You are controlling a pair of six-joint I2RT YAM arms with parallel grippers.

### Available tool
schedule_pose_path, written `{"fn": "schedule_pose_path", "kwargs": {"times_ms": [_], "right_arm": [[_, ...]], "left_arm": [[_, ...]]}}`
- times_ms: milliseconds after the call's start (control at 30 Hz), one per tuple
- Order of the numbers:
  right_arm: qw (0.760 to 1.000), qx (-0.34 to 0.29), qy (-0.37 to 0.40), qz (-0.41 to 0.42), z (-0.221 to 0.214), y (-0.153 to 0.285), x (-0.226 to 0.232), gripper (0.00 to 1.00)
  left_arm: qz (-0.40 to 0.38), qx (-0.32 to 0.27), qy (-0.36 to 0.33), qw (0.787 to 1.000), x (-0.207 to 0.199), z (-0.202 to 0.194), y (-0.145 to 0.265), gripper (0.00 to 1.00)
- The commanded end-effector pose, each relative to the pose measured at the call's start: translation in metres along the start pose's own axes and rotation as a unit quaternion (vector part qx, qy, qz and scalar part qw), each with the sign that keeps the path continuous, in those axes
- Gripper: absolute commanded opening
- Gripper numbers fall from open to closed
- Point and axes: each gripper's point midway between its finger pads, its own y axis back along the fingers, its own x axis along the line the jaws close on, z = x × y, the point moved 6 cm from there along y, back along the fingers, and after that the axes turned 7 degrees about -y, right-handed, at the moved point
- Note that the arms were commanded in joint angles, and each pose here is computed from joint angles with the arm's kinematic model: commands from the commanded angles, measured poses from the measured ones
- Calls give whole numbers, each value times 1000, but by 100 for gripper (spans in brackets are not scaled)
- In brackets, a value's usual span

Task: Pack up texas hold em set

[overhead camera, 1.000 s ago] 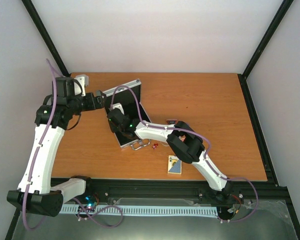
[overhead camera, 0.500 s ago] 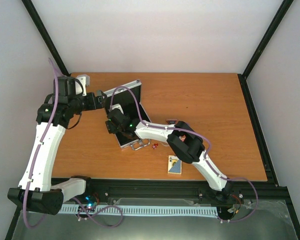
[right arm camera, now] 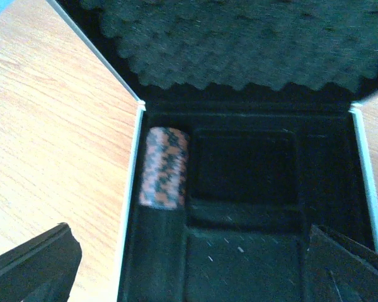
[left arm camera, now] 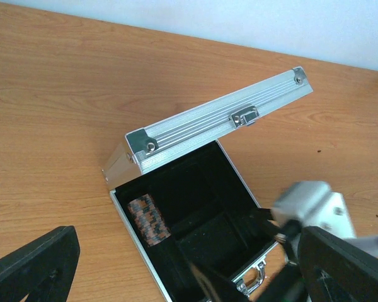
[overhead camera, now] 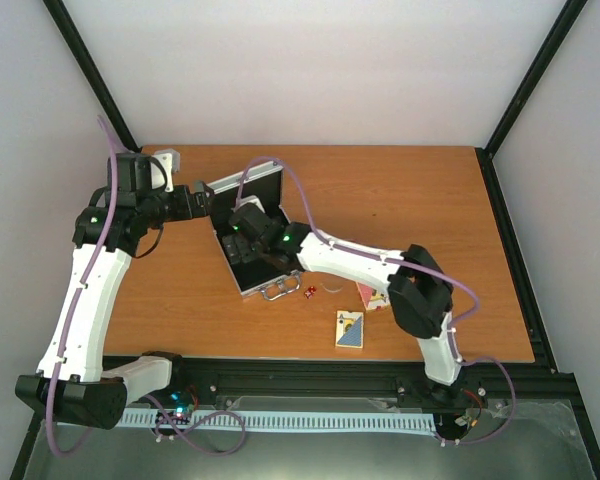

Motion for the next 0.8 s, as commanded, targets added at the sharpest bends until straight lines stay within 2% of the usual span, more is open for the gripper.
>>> {"fn": "schedule_pose_path", "kwargs": {"times_ms": [0, 200, 333, 400, 567, 767], "right_arm": [[996, 51, 20, -63, -18, 37, -27, 100], [977, 152, -21, -150, -54, 90, -84, 100], [964, 195, -74, -165, -86, 128, -110, 100], [951, 235, -109, -167, -109, 141, -119, 100], [910, 328, -174, -186, -174, 155, -139, 100], [890, 364, -203, -188, -208, 146, -145, 100]], "left_arm": [[-4, -4, -17, 1000, -3, 4, 6, 98], [8, 7, -27, 1000, 1, -2, 4, 100], [13, 9, -28, 999, 2, -4, 6, 100], [15, 8, -24, 1000, 2, -4, 6, 100], [12, 8, -22, 1000, 2, -3, 2, 100], [-6, 14, -16, 1000, 0, -5, -5, 100]]}}
